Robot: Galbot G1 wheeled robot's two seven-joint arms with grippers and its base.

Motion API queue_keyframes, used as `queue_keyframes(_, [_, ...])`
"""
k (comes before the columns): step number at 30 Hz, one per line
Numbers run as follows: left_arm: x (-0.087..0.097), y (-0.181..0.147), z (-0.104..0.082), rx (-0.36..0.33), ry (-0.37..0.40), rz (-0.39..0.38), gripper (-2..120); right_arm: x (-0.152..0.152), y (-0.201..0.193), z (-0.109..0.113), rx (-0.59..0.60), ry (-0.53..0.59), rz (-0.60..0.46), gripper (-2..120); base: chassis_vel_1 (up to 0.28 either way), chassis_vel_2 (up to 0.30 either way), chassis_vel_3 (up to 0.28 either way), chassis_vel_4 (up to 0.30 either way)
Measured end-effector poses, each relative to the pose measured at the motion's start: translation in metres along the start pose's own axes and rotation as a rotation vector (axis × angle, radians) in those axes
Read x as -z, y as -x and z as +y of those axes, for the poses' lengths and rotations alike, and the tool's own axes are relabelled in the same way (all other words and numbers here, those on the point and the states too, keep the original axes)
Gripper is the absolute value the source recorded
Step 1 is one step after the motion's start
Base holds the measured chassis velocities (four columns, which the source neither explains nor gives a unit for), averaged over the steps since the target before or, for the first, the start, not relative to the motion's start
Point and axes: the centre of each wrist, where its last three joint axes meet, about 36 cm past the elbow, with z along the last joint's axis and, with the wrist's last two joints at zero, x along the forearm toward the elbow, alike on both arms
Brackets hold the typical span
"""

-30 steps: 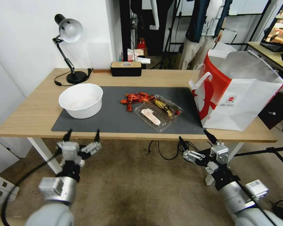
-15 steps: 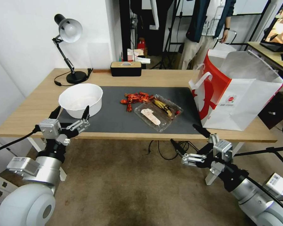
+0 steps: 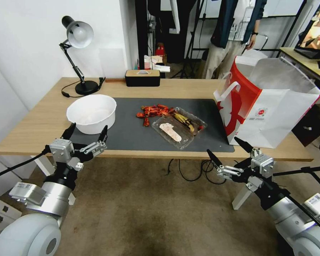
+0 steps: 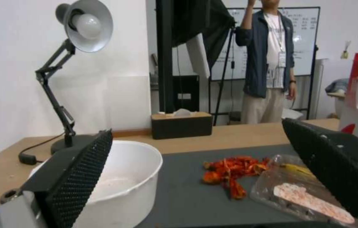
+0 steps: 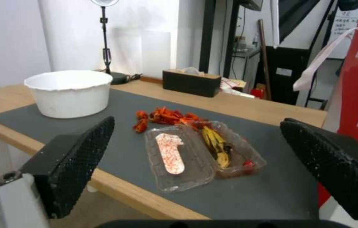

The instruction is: Close the disposable takeout box, then place it into the delivery bag.

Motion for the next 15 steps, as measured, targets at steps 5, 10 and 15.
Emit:
queue_keyframes(5, [-0.01, -0.001, 0.0, -0.02, 0.02, 0.029, 100, -0.001, 0.003, -0.005, 0.015, 0.005, -0.003, 100, 0.0, 0.0, 0.0, 0.0])
queue_keyframes(10, [-0.021, -0.004, -0.002, -0.021, 0.024, 0.054, 100, -0.008, 0.008, -0.008, 0.025, 0.022, -0.002, 100, 0.0, 0.0, 0.0, 0.0])
queue_keyframes(15, [-0.03, -0.004, -0.004, -0.022, 0.032, 0.074, 100, -0.021, 0.021, -0.017, 0.048, 0.068, -0.018, 100, 0.0, 0.0, 0.0, 0.0])
